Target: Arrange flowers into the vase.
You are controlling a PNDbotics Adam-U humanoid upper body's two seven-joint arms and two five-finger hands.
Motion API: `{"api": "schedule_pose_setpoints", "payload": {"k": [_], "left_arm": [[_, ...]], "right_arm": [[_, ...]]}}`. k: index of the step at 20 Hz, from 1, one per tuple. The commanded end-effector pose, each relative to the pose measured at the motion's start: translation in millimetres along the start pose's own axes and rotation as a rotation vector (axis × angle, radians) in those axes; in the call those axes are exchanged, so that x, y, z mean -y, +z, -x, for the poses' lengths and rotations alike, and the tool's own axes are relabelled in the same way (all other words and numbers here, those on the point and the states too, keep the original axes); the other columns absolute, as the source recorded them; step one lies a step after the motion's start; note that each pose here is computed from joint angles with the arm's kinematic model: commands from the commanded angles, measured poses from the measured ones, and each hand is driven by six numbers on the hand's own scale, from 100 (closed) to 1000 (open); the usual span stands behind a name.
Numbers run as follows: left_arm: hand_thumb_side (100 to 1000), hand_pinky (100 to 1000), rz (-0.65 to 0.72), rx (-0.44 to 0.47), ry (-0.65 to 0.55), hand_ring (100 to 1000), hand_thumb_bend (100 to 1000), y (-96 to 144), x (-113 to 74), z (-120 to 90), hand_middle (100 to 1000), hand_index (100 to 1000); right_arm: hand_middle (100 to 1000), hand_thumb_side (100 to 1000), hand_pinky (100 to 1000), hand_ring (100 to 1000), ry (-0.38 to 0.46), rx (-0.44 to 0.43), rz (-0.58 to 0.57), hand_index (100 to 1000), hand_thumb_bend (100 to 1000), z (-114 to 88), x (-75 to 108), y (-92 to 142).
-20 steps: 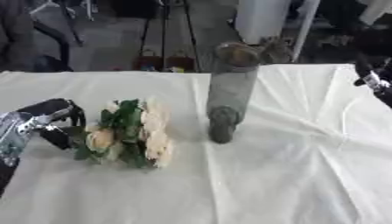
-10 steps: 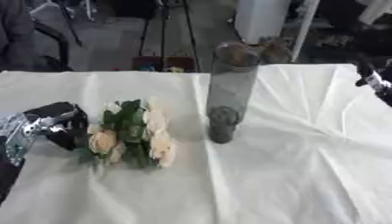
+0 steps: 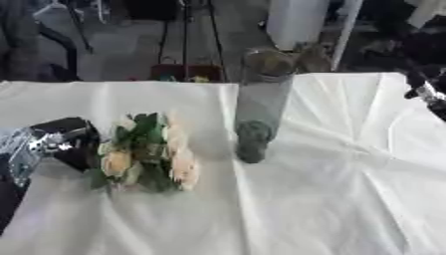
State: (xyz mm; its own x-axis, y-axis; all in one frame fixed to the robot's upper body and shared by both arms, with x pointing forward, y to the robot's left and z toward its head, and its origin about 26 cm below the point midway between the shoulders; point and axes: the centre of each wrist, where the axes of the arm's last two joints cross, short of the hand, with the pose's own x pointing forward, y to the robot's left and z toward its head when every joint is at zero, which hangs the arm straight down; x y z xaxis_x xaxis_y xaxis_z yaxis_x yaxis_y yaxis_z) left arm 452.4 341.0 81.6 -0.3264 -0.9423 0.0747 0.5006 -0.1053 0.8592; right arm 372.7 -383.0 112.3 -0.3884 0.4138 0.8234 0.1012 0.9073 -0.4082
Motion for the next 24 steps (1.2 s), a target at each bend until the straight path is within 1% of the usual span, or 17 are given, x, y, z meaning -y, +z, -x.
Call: {"api": "schedule_pose_setpoints", "payload": {"k": [1,8,10,11,12,13,14,15,20,22,24], "left_arm": [[487,367,0.068,-0.009,-0.017,425,605,-0.1,0.2,1.2,202,400],[601,300,0.17,-0.01,0.0,354,590,3.7,1.2,6.3,129,330],[619,286,0.192,-0.01,0.008,339,585,4.2,2.1,7.3,112,315],[664,260,0.198,-0.009,0.013,306,584,4.6,2.5,7.8,100,281],[677,253,0.201,-0.007,0.018,296,588,5.0,2.8,8.1,100,271],[741,229,0.202,-0.004,0.023,252,598,5.4,3.0,8.4,100,228],[746,227,0.202,-0.001,0.029,247,598,5.9,3.2,8.8,100,223],[806,213,0.198,0.002,0.036,206,604,6.4,3.0,9.1,100,193],[866,186,0.174,0.018,0.069,160,561,8.8,1.2,9.8,100,166],[928,152,0.165,0.028,0.087,145,536,9.1,1.1,9.7,100,153],[965,118,0.161,0.035,0.112,127,507,9.1,2.0,10.1,100,144]], "right_arm": [[562,576,637,503,0.013,0.028,0.007,714,510,-8.0,8.8,-6.7],[562,576,637,504,0.013,0.026,0.007,715,506,-7.6,8.9,-6.3],[562,577,637,504,0.013,0.027,0.008,714,506,-7.7,8.9,-6.4],[562,577,637,504,0.013,0.026,0.008,714,505,-7.6,9.0,-6.3],[562,577,637,504,0.014,0.026,0.008,714,505,-7.4,9.1,-6.2],[562,577,637,504,0.014,0.025,0.008,714,504,-7.3,9.2,-6.1],[562,577,637,504,0.014,0.025,0.009,714,504,-7.3,9.3,-6.0],[562,577,637,504,0.015,0.025,0.009,714,503,-7.2,9.5,-6.0],[562,578,637,504,0.015,0.026,0.009,714,500,-7.4,9.2,-6.3],[562,578,637,504,0.015,0.025,0.008,714,499,-7.2,9.2,-6.1],[562,578,637,504,0.015,0.024,0.009,714,498,-7.1,9.2,-6.1]]}}
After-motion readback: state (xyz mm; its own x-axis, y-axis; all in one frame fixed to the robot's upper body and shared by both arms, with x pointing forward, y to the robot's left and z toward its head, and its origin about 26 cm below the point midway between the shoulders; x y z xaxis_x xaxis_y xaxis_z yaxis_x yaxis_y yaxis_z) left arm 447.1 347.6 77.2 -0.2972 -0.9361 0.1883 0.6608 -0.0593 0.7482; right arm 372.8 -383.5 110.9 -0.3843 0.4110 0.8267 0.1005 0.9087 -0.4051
